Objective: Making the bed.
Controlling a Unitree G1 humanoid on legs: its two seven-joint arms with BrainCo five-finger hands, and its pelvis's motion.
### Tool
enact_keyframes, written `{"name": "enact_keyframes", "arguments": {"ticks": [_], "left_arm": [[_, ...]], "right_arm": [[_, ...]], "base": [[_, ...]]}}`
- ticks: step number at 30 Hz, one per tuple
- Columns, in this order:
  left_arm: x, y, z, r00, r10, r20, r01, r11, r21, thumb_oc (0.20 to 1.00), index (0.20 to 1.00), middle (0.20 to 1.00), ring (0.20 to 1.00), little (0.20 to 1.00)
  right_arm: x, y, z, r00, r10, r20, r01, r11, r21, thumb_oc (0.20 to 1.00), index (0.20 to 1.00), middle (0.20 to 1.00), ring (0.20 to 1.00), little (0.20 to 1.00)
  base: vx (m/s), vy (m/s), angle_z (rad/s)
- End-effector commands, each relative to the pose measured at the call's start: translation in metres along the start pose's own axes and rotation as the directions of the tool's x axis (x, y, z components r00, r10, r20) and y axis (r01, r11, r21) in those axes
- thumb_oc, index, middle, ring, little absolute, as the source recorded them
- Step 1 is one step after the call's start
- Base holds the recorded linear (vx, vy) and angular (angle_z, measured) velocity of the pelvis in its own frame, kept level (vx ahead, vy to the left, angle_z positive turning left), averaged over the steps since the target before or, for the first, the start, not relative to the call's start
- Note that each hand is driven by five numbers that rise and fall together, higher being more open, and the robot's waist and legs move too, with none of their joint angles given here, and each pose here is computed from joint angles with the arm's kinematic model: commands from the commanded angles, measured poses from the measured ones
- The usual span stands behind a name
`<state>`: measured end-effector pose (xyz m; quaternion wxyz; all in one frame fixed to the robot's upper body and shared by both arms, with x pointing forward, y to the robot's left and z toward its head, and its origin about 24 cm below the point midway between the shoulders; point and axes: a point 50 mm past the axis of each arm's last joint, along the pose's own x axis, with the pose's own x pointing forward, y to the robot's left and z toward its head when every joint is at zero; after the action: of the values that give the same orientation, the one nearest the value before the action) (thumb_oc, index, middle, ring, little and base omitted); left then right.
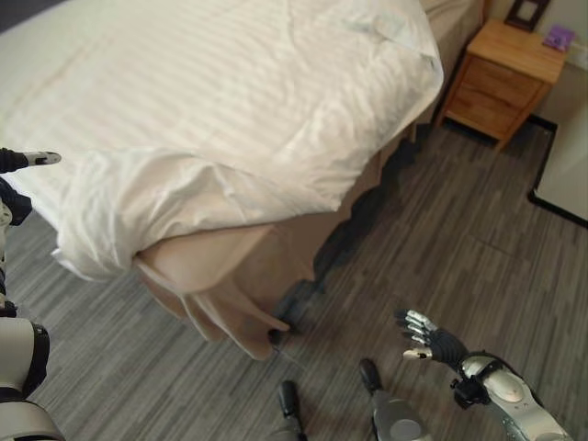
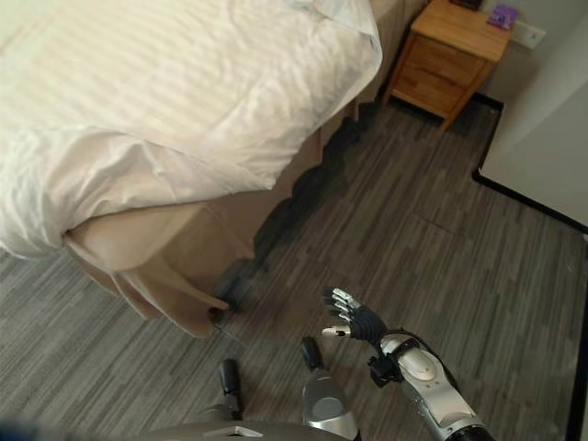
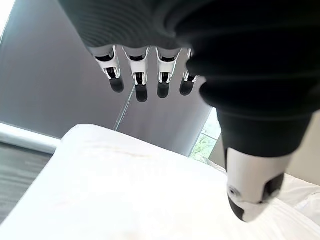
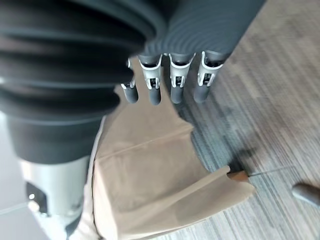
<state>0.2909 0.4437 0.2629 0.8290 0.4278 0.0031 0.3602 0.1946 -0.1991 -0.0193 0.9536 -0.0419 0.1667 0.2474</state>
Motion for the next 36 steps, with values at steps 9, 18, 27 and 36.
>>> {"name": "enact_keyframes", "arguments": {"ticks": [9, 18, 27, 36], "left_arm": [[0.006, 0.083, 0.016, 0.948, 0.312, -0.057, -0.315, 0.903, -0.291, 1.0, 1.0, 1.0, 1.0, 1.0], [0.001, 0.116, 0.012, 0.906, 0.407, -0.118, -0.421, 0.833, -0.359, 1.0, 1.0, 1.0, 1.0, 1.0], [-0.002, 0.057, -0.024, 0.914, 0.276, -0.297, -0.404, 0.669, -0.624, 0.388, 0.388, 0.388, 0.388, 0.388], [0.004, 0.042, -0.008, 0.966, 0.19, -0.178, -0.253, 0.845, -0.471, 0.2, 0.2, 0.2, 0.2, 0.2]], "right_arm": [[0.006, -0.02, 0.019, 0.985, -0.117, 0.125, 0.104, 0.989, 0.1, 1.0, 1.0, 1.0, 1.0, 1.0], [-0.001, -0.036, 0.014, 0.949, -0.277, 0.149, 0.232, 0.937, 0.261, 1.0, 1.0, 1.0, 1.0, 1.0], [0.009, -0.029, 0.013, 0.953, -0.272, 0.134, 0.225, 0.93, 0.289, 1.0, 1.0, 1.0, 1.0, 1.0], [0.007, -0.038, 0.016, 0.958, -0.256, 0.127, 0.219, 0.943, 0.25, 1.0, 1.0, 1.0, 1.0, 1.0]], "base": [[-0.01, -0.024, -0.18], [-0.03, -0.027, -0.06], [0.01, -0.008, 0.02], [0.0, 0.0, 0.0]]}}
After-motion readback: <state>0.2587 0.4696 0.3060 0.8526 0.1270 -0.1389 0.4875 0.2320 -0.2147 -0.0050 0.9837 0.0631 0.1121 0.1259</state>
